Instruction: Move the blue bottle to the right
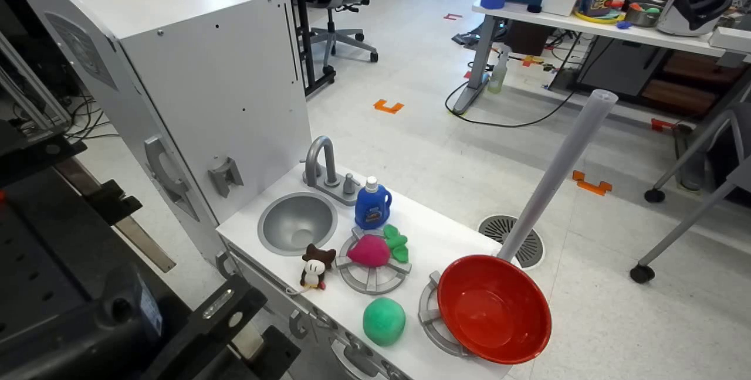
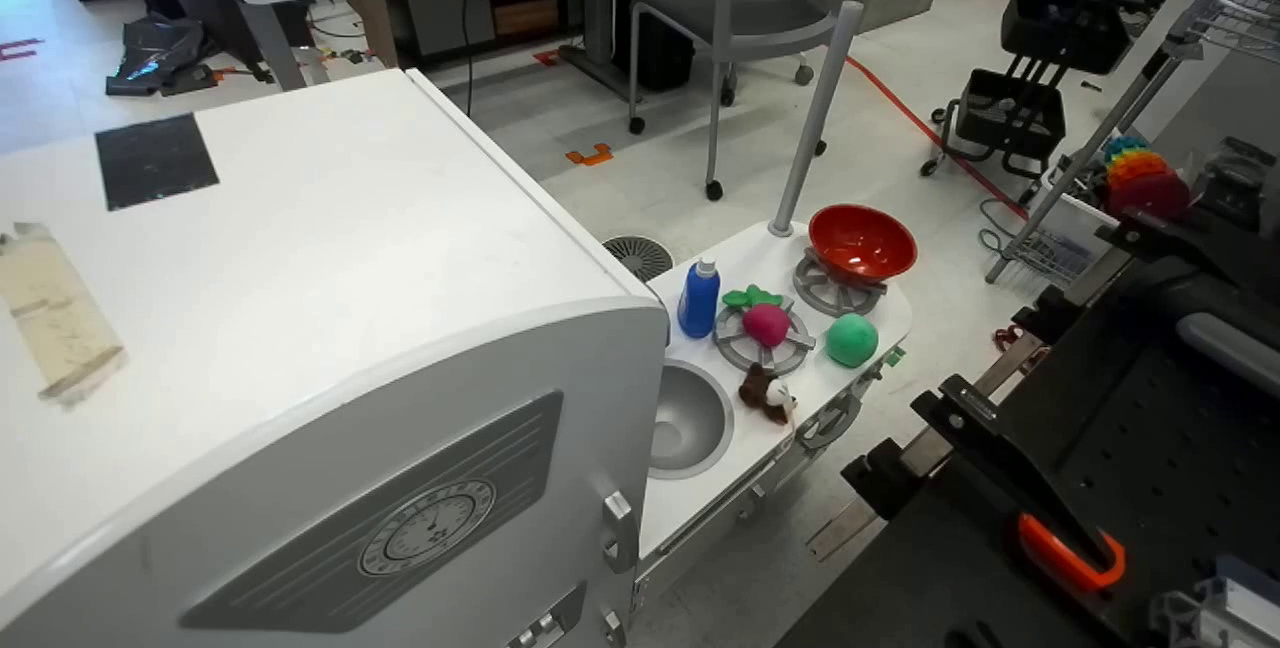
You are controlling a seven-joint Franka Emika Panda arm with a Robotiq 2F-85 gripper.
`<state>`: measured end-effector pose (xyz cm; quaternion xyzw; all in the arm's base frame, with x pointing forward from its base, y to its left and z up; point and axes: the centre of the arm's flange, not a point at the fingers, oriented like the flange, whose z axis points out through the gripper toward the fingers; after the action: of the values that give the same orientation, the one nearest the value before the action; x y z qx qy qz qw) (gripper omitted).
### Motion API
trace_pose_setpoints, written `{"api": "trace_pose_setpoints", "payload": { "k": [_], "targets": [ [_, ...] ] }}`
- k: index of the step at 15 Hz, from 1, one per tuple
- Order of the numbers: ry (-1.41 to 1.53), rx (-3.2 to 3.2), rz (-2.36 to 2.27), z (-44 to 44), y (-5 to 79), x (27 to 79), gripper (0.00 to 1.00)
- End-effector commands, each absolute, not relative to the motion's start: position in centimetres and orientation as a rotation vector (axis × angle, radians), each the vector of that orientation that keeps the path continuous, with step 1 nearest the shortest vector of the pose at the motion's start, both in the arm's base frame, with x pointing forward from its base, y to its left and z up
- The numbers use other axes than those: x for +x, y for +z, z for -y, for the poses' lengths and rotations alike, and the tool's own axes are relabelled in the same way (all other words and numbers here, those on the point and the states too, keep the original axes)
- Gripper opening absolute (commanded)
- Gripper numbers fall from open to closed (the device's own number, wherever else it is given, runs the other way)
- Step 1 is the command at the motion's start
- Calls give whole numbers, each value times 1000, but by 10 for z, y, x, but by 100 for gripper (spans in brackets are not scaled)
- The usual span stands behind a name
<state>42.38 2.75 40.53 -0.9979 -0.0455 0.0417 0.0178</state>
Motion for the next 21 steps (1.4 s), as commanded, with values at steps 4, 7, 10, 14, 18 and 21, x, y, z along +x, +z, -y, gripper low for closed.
{"api": "trace_pose_setpoints", "payload": {
  "k": [4, 7, 10, 14, 18, 21],
  "targets": [
    [171, -3123, 102, -38, 387, 450, 100],
    [160, -3124, 95, -43, 358, 498, 100],
    [134, -3153, 50, -46, 320, 550, 100],
    [196, -3219, -28, -45, 260, 613, 100],
    [275, -3231, -141, -40, 184, 661, 100],
    [317, -3242, -225, -31, 124, 681, 100]
  ]
}}
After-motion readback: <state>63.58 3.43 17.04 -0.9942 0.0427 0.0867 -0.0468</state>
